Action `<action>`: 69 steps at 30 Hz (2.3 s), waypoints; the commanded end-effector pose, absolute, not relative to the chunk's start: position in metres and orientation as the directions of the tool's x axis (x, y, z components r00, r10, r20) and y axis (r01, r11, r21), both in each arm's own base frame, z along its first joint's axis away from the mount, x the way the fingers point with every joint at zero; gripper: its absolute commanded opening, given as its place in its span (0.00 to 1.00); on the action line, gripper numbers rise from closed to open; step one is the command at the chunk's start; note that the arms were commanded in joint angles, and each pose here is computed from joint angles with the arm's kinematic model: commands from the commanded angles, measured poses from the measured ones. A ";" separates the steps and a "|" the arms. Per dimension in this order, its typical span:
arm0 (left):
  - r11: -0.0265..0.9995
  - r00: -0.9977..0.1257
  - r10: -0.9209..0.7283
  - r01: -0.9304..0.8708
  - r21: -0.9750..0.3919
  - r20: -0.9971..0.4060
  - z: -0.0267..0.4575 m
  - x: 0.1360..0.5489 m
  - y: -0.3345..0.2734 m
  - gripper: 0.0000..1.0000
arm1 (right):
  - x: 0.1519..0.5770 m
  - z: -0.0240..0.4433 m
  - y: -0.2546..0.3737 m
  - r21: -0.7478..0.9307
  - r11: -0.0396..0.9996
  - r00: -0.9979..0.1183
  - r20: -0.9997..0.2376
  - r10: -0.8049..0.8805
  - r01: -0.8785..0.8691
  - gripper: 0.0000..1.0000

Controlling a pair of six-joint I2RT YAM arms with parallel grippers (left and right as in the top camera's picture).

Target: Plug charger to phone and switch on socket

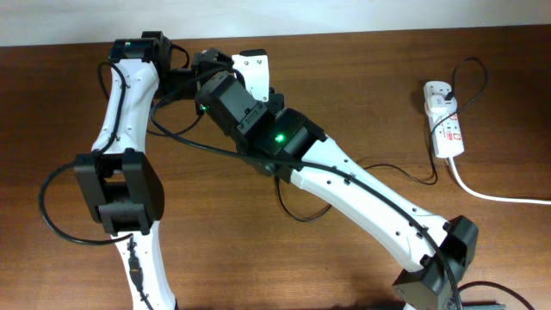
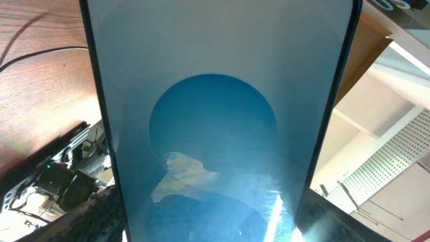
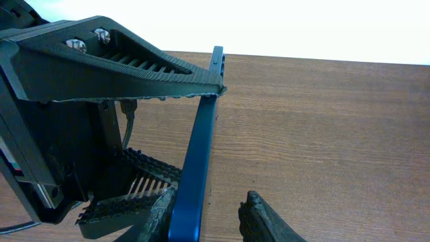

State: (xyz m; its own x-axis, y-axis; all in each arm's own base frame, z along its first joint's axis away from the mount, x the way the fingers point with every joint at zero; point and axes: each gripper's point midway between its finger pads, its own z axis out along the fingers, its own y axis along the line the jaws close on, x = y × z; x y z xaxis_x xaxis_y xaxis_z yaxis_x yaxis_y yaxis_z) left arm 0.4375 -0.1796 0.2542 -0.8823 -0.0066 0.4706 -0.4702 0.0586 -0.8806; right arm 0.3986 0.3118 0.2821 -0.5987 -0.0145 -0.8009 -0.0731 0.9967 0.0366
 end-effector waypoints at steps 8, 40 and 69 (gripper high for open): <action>0.003 -0.895 0.013 -0.447 -0.895 0.447 0.273 0.440 -0.178 0.77 | 0.400 0.282 0.318 0.063 0.995 -0.605 -0.796 0.001 -0.081 0.29; 0.005 -0.895 0.012 -0.446 -0.895 0.446 0.272 0.440 -0.178 0.80 | 0.399 0.282 0.321 0.074 0.993 -0.606 -0.795 0.005 -0.089 0.04; 0.005 -0.898 0.012 -0.440 -0.898 0.440 0.272 0.440 -0.178 0.91 | 0.393 0.333 0.292 0.802 0.399 -0.260 -0.311 0.914 0.444 0.04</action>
State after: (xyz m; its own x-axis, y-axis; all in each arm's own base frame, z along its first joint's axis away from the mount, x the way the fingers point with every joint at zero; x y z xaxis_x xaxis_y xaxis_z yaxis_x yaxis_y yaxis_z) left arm 0.4392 -0.1782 0.2614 -0.8833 0.0037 0.4688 -0.4685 0.0262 -0.8831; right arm 0.4018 0.3029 0.2833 -0.3052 0.8694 -0.3885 0.4941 0.4934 0.7158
